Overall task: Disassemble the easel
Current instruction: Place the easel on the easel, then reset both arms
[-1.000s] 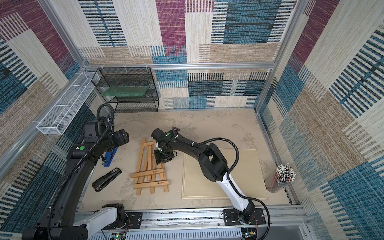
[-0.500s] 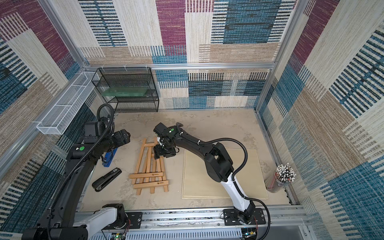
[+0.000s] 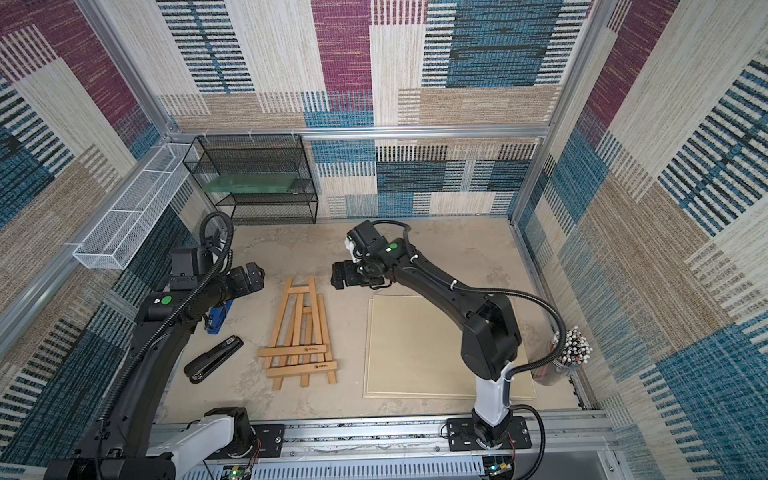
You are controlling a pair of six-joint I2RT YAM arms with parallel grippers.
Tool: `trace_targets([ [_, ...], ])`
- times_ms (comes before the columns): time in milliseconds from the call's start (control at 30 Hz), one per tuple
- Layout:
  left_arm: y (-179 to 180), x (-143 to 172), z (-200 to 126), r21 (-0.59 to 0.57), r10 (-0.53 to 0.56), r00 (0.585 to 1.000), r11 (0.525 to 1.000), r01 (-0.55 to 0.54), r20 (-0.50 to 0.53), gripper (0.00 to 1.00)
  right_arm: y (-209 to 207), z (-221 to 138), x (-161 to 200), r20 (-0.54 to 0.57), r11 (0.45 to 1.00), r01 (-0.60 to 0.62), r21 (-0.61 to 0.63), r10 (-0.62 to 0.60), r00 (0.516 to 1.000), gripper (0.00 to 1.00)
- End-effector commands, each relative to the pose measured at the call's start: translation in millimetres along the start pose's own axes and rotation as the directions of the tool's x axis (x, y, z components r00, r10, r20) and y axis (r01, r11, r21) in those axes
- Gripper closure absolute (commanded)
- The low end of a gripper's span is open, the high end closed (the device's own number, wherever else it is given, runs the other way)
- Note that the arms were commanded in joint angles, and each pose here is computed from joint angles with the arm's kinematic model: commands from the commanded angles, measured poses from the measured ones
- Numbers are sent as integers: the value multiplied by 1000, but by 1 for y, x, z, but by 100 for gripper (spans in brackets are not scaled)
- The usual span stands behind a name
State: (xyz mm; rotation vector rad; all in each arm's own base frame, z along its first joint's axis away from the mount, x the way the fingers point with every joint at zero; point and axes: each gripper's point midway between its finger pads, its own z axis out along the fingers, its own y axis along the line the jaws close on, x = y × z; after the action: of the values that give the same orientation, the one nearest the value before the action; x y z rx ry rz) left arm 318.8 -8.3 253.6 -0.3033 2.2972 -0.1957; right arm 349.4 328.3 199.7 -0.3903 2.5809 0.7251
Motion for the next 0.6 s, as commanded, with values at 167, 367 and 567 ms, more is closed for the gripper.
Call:
trace_targets([
  [167, 1, 7, 28, 31, 105, 990, 994, -108, 90, 0, -111, -71, -26, 331, 992, 7, 128, -49, 942, 5],
  [367, 17, 23, 61, -20, 158, 973, 987, -157, 167, 0, -211, -116, -10, 479, 955, -80, 285, -69, 875, 5],
  [567, 28, 40, 90, -59, 248, 943, 969, -241, 219, 0, -289, -139, 11, 567, 902, -163, 400, -104, 817, 5],
])
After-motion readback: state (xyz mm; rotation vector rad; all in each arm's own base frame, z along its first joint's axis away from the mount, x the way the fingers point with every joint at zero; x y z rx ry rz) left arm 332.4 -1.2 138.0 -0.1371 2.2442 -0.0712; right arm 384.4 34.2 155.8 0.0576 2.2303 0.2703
